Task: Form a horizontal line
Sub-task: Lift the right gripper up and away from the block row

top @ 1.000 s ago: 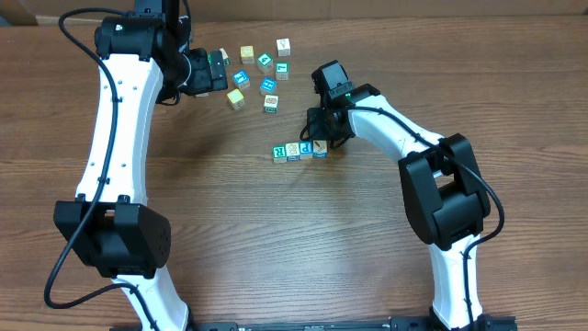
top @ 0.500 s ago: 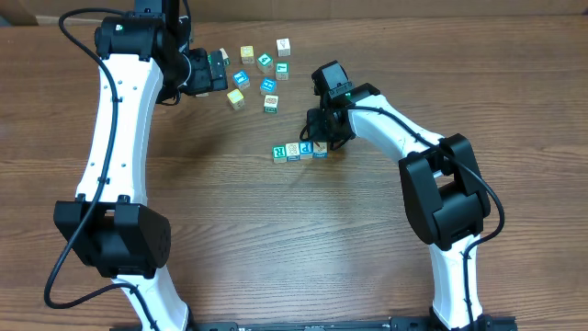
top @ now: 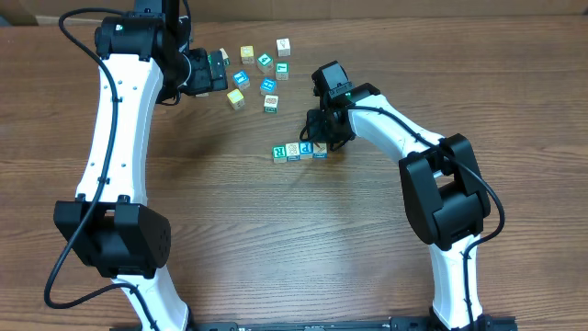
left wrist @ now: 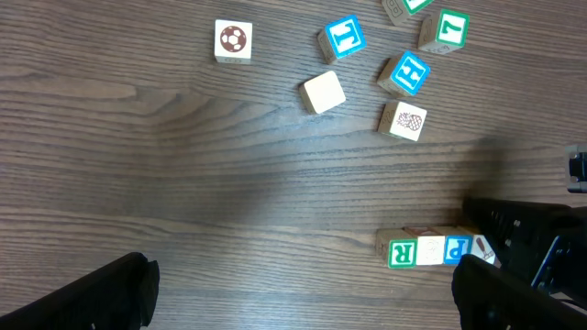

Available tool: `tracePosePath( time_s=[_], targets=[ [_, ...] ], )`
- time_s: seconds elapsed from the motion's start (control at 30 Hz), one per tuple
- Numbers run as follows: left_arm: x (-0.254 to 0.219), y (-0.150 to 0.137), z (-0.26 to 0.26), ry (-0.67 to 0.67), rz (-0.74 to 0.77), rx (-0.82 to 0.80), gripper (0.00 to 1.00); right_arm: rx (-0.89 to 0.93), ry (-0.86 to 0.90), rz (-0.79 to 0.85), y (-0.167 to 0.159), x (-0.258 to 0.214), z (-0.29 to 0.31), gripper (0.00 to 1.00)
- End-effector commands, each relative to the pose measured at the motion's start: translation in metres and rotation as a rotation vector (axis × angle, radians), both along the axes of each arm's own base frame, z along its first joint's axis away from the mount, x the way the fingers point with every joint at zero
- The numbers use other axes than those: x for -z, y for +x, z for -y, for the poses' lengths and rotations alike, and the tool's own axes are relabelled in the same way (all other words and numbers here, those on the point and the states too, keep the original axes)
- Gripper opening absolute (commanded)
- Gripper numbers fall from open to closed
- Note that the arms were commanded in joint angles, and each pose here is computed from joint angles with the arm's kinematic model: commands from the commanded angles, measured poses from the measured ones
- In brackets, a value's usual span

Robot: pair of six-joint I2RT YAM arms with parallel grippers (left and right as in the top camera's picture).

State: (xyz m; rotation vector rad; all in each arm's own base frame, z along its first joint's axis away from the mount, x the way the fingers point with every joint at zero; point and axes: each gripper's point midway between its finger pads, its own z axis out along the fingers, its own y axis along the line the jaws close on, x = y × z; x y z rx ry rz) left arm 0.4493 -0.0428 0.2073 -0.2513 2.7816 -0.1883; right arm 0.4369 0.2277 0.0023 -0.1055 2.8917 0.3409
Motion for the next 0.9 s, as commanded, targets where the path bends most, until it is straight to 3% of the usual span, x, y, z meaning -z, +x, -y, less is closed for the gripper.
tracePosePath(
  time_s=[0.0,0.3,0.5,0.87],
  targets=[
    [0.0,0.001,0.0,0.003,0.001,-0.01,1.0,-0.01,-0.009,-0.029,-0.007,0.006,0.001,0.04],
    [0.0,0.001,0.0,0.003,0.001,-0.01,1.0,0.009,-0.044,0.024,0.005,0.004,0.008,0.04],
    [0.0,0.001,0.0,0.003,0.001,-0.01,1.0,0.161,-0.169,0.136,0.031,0.0,0.037,0.04],
    [0.0,0.001,0.0,0.003,0.001,-0.01,1.0,0.254,-0.192,0.024,0.017,0.007,0.07,0.04]
  ],
)
